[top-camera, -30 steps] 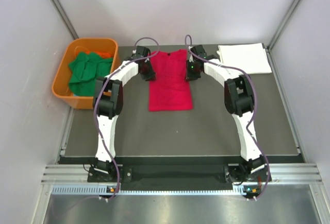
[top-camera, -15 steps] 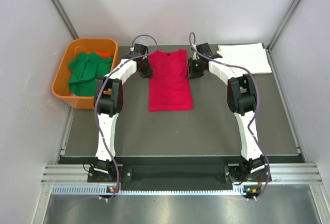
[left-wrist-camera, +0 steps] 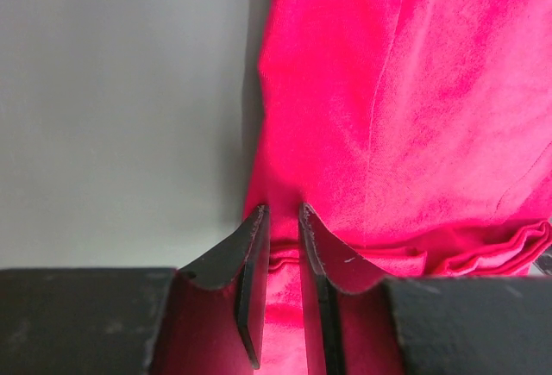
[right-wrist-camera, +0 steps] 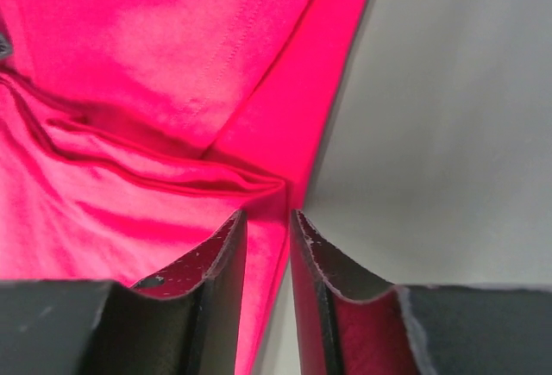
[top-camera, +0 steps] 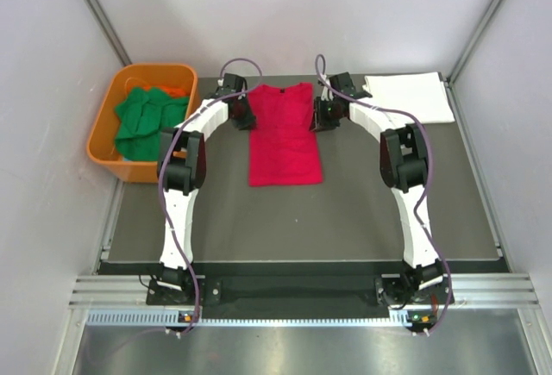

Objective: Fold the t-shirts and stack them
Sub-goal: Fold the tshirt

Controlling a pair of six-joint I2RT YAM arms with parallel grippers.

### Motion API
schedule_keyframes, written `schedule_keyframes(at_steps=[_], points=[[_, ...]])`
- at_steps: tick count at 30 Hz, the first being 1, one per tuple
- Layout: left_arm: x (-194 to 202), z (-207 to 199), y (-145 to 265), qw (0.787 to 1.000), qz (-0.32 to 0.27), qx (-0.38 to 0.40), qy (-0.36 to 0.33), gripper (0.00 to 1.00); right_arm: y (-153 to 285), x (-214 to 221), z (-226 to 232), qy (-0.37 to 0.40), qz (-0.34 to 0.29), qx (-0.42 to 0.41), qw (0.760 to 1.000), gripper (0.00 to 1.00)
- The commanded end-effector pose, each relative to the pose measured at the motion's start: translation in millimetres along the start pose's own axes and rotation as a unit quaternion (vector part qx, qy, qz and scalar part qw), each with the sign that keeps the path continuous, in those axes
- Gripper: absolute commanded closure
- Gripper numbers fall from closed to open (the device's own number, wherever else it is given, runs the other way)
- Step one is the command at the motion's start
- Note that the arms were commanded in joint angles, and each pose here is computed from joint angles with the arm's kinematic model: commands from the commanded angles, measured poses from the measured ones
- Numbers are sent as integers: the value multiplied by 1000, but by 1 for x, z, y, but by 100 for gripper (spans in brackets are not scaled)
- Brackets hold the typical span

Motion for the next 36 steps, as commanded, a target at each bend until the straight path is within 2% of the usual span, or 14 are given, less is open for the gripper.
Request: schedule_keyframes(at_steps=[1,7,10,14,16,18,19,23,26,29,32,33,35,36], points=[[6,8,-17,1000,3,-8,0,75,-10,-3,-12,3,-12,-6,1000,73],[9,13,-23,1000,4,-18,0,75,-16,3,-23,-7,-8,4,1000,84],[8,16,-23,1000,1,-25,0,75,-15,5,-30,-14,-7,18,1000,99],[5,17,-17,999,-4,-34,-3,74,-13,7,-31,-19,-7,23,1000,100],[2,9,-10,1000,1,-21,-3,69,-10,6,-30,-22,-9,22,999,100],[-7,-4,4,1000,2,-3,-4,65,-6,4,-27,-27,-10,21,999,92],[-11,-11,11,1000,1,7,-6,57,1,-2,-23,-26,-17,18,999,89],[-41,-40,57,998,-28,43,-25,40,29,-20,-7,-28,-43,5,999,74],[-55,-46,87,997,-52,41,-35,37,52,-28,2,-39,-55,8,998,65],[-41,-36,103,998,-31,24,-46,36,68,-16,14,-54,-38,0,998,58],[-19,-34,122,998,-1,39,-54,39,78,13,20,-80,-8,6,997,51],[7,-20,115,998,34,32,-50,39,80,21,21,-98,0,6,995,50],[19,-18,129,997,35,44,-49,40,85,49,22,-123,27,6,992,50],[42,-5,125,996,63,36,-46,40,87,58,22,-137,35,9,990,50]])
Point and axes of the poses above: each gripper's point midway between its finger pads, its own y axis back along the fingers, its own z axis along the line the jaws close on, x = y × z, the point moved 2 cm from there along y, back along the fingers, and after that the axes turned 4 degrees about y, right-handed, at the moved point
